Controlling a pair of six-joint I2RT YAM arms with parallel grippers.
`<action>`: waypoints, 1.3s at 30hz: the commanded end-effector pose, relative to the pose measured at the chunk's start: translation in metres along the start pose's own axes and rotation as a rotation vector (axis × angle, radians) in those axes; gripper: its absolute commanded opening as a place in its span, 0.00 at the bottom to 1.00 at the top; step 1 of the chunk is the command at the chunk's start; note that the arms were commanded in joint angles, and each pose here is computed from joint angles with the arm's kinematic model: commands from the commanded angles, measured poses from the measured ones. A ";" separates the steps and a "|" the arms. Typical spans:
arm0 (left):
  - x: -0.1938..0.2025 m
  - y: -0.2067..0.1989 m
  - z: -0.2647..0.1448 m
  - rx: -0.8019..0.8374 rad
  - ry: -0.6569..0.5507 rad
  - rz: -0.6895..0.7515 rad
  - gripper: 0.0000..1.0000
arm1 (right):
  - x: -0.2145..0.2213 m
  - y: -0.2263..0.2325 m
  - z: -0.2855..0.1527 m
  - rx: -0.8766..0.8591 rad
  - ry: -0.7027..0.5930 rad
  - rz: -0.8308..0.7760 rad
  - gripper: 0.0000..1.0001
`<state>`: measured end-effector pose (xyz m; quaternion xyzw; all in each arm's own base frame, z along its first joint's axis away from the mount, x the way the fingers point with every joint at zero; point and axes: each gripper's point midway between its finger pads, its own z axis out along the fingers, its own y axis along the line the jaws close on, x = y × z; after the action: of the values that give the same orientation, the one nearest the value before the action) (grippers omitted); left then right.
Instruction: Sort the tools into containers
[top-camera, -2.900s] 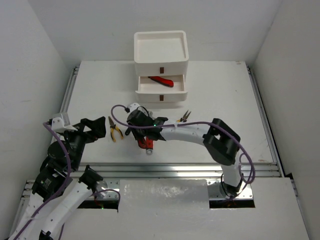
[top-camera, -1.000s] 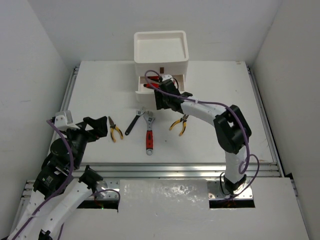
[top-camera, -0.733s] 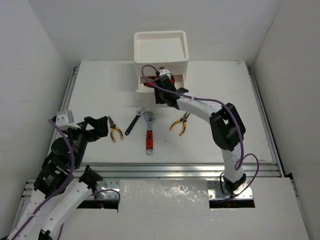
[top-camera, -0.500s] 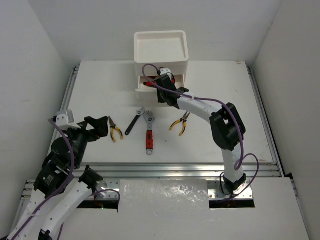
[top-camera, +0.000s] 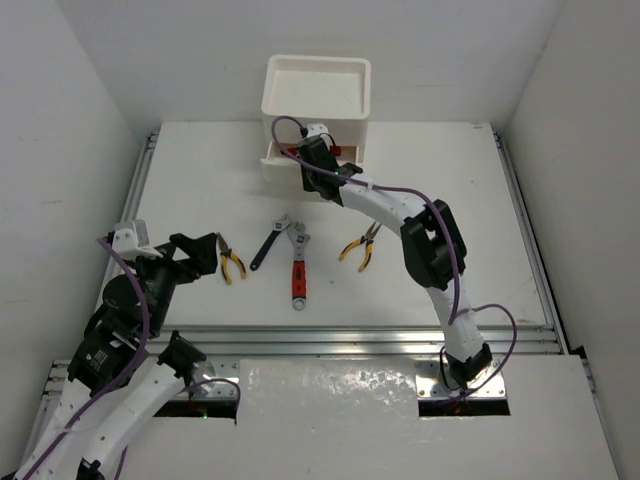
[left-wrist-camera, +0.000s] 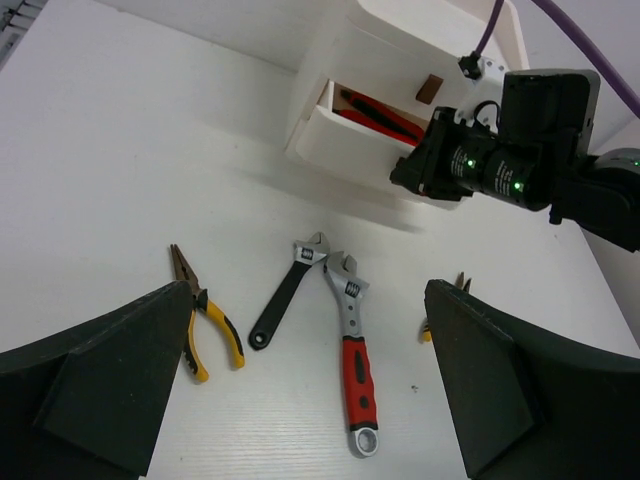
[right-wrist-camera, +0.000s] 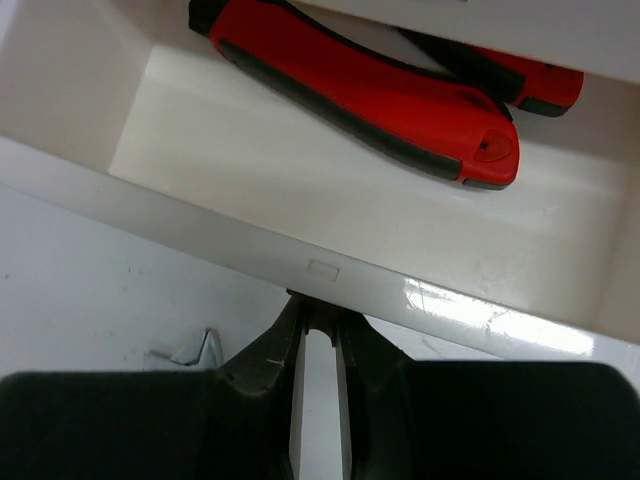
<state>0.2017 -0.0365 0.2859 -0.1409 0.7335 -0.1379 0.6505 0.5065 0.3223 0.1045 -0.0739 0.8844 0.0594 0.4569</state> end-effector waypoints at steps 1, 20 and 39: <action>-0.007 -0.005 0.003 0.018 -0.025 0.000 1.00 | -0.052 -0.008 0.002 0.014 -0.129 0.023 0.02; -0.004 -0.009 0.006 0.034 -0.009 0.013 1.00 | -0.079 -0.053 0.048 0.009 -0.222 -0.144 0.01; -0.004 -0.011 0.006 0.041 -0.010 0.013 1.00 | -0.088 -0.049 0.015 -0.065 -0.254 -0.316 0.47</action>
<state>0.2052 -0.0444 0.2846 -0.1232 0.7399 -0.1436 0.6456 0.5784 0.2932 0.1048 -0.2247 0.8234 0.0118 0.5210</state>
